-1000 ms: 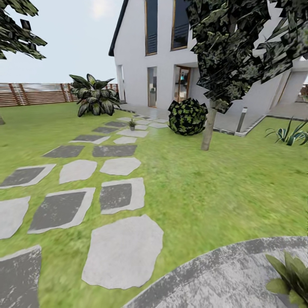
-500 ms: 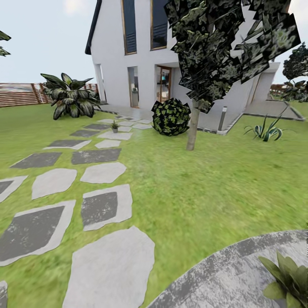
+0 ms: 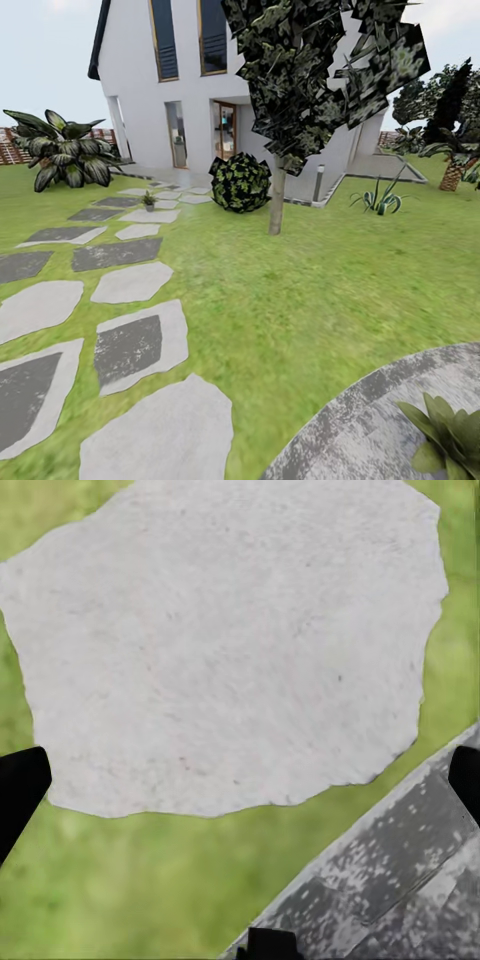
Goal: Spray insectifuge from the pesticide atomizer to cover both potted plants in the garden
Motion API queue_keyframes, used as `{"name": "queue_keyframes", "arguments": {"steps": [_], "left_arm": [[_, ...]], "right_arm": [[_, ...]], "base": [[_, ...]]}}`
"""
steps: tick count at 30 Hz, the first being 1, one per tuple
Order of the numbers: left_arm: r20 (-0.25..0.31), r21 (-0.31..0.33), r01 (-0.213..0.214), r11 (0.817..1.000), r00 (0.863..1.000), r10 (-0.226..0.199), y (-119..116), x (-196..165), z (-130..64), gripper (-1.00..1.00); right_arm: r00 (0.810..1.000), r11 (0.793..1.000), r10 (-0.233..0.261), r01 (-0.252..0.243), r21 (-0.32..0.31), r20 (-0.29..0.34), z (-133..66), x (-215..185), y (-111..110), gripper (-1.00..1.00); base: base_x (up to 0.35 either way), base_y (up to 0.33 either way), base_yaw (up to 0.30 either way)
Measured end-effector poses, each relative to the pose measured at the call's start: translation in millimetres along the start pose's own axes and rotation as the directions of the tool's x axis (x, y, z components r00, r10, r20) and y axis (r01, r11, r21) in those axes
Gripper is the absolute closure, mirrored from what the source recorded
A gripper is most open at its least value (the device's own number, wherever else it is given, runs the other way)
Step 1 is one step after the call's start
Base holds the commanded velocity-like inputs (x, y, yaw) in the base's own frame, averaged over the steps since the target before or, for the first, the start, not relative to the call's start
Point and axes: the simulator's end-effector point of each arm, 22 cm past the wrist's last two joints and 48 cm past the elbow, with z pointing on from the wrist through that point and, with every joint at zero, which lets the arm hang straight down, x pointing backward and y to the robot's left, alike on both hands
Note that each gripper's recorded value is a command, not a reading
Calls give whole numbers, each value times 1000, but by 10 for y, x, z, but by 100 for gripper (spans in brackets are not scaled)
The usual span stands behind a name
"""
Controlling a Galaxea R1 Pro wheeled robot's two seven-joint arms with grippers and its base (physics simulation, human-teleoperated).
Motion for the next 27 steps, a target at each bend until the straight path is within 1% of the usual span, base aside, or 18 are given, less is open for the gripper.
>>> {"name": "queue_keyframes", "arguments": {"steps": [15, 27], "left_arm": [[1, -1, 3, 1000, 1000, -3, 0, -7, 2, -100], [1, 0, 0, 1000, 1000, 0, -5, -6, 2, -100]], "right_arm": [[1000, 1000, 0, 0, 0, -1, 0, 1, 1, -100], [1000, 1000, 0, 0, 0, -3, 0, 9, 1, -100]], "base": [[284, 231, -296], [240, 257, -300]]}}
